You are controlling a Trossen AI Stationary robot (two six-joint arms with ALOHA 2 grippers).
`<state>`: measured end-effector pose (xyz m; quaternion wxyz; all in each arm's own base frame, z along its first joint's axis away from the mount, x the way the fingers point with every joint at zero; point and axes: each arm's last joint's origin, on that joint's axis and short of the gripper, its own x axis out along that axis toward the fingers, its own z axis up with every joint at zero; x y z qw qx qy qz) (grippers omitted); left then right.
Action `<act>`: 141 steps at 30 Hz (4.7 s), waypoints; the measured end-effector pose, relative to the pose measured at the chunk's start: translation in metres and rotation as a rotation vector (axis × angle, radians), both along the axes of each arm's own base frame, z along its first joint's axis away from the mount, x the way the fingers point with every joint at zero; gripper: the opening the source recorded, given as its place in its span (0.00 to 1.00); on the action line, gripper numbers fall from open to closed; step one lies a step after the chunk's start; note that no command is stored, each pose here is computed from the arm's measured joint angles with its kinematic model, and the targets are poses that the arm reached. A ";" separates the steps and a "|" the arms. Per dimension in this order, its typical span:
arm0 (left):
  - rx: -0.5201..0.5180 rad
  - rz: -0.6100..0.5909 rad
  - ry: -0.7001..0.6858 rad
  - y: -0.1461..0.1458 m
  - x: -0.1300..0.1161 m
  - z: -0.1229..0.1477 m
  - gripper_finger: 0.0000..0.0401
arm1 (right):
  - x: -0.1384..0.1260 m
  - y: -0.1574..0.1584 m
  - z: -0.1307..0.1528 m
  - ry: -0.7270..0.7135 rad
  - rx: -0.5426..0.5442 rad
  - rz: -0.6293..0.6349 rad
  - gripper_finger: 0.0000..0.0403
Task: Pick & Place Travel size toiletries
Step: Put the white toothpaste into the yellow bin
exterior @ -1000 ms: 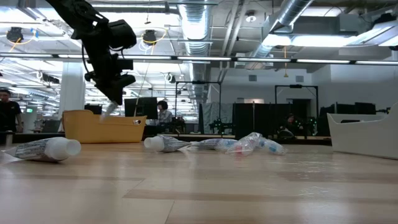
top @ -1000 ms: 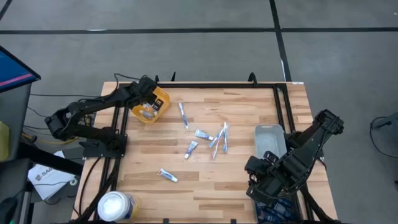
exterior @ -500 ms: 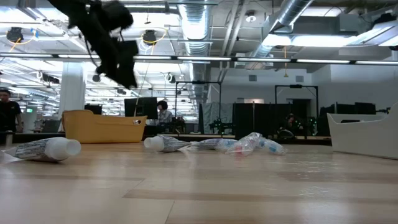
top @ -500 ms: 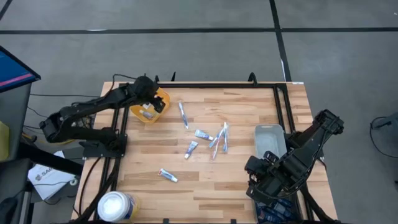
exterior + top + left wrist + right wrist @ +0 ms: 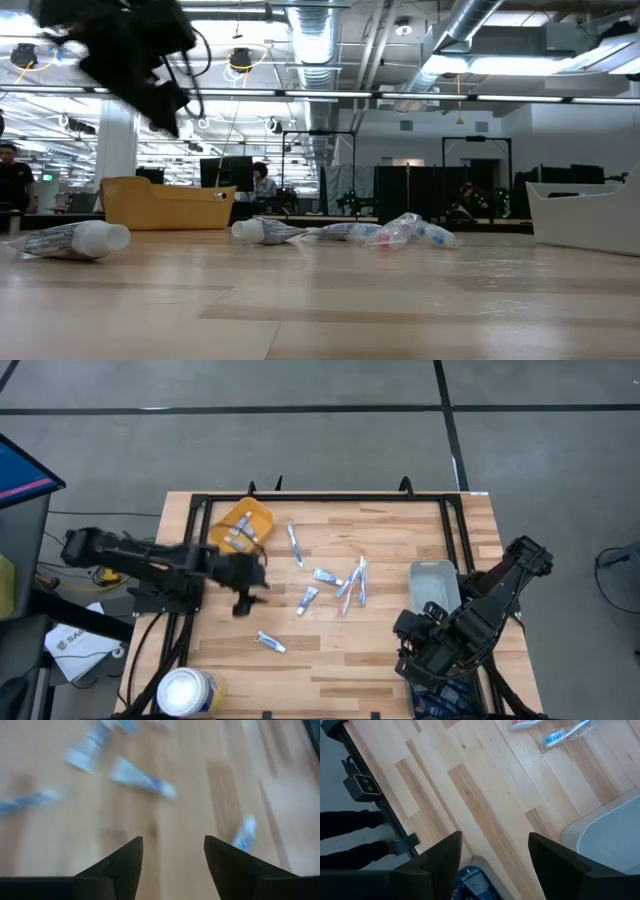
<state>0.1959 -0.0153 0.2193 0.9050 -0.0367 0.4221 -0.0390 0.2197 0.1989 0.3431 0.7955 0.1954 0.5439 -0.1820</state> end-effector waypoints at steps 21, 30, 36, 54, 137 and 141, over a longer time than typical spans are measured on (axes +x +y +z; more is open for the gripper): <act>-0.026 -0.342 -0.028 -0.095 0.053 -0.066 0.59 | 0.000 0.000 0.000 0.003 0.004 0.001 0.55; -0.018 -0.353 0.029 -0.105 0.061 -0.071 0.56 | -0.001 0.001 0.000 0.006 0.008 0.005 0.55; 0.041 -0.348 0.054 -0.118 0.059 -0.081 0.57 | -0.001 0.002 0.000 0.007 0.005 0.017 0.55; 0.046 -0.188 0.162 -0.129 0.064 -0.113 0.31 | -0.001 0.002 0.000 0.008 -0.012 0.069 0.55; -0.224 0.482 -0.186 0.017 0.022 -0.019 0.54 | 0.006 -0.004 0.001 -0.019 -0.024 0.033 0.55; -0.221 0.475 -0.151 -0.019 0.024 -0.029 0.52 | 0.006 -0.004 0.001 -0.019 -0.025 0.033 0.55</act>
